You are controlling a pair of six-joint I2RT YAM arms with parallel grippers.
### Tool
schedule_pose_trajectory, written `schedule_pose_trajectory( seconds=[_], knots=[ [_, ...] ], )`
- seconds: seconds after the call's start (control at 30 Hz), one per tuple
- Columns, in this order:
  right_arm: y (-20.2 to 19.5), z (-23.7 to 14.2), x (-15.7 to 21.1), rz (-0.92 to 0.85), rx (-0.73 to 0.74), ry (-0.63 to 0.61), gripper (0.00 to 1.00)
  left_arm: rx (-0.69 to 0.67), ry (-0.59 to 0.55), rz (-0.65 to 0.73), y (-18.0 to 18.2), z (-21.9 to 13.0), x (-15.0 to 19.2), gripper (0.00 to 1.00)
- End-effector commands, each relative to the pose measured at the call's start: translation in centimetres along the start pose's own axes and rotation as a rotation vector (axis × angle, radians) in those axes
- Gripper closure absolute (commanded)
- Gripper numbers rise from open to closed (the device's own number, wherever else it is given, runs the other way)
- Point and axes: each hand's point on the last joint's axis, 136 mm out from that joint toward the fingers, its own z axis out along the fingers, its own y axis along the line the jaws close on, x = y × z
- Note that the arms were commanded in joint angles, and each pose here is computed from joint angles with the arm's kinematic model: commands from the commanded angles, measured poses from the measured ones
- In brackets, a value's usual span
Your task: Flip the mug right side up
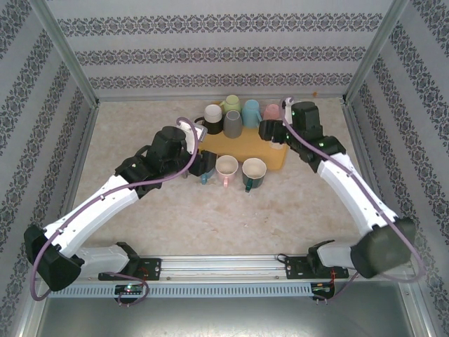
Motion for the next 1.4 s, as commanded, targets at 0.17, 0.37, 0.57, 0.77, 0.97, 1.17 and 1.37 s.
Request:
schedule_pose_trajectory(
  seconds=[0.17, 0.37, 0.57, 0.77, 0.97, 1.17, 1.37],
  knots=[
    [-7.2, 8.7, -4.2, 0.282, -0.045, -0.009, 0.16, -0.003, -0.085, 0.065, 0.5, -0.3, 0.2, 0.42],
    [-9.8, 13.8, -4.8, 0.352, -0.148, 0.019, 0.14, -0.021, -0.074, 0.119, 0.3, 0.1, 1.0, 0.42],
    [-11.1, 16.8, -4.2, 0.380, -0.153, 0.064, 0.13, -0.029, -0.070, 0.128, 0.5, 0.4, 1.2, 0.42],
    [-11.2, 17.4, -3.1, 0.400, -0.147, 0.075, 0.13, -0.025, -0.074, 0.125, 0.4, 0.8, 1.0, 0.42],
    [-11.4, 16.7, -1.9, 0.416, -0.118, 0.094, 0.13, 0.002, -0.083, 0.108, -0.2, 0.6, 0.8, 0.42],
    [-11.2, 15.7, -0.8, 0.426, -0.110, 0.111, 0.13, 0.011, -0.106, 0.100, -0.3, 0.0, 0.3, 0.42],
    [-10.3, 14.5, 0.3, 0.421, -0.104, 0.128, 0.13, 0.021, -0.116, 0.095, -0.6, -0.3, 0.0, 0.42]
  ],
)
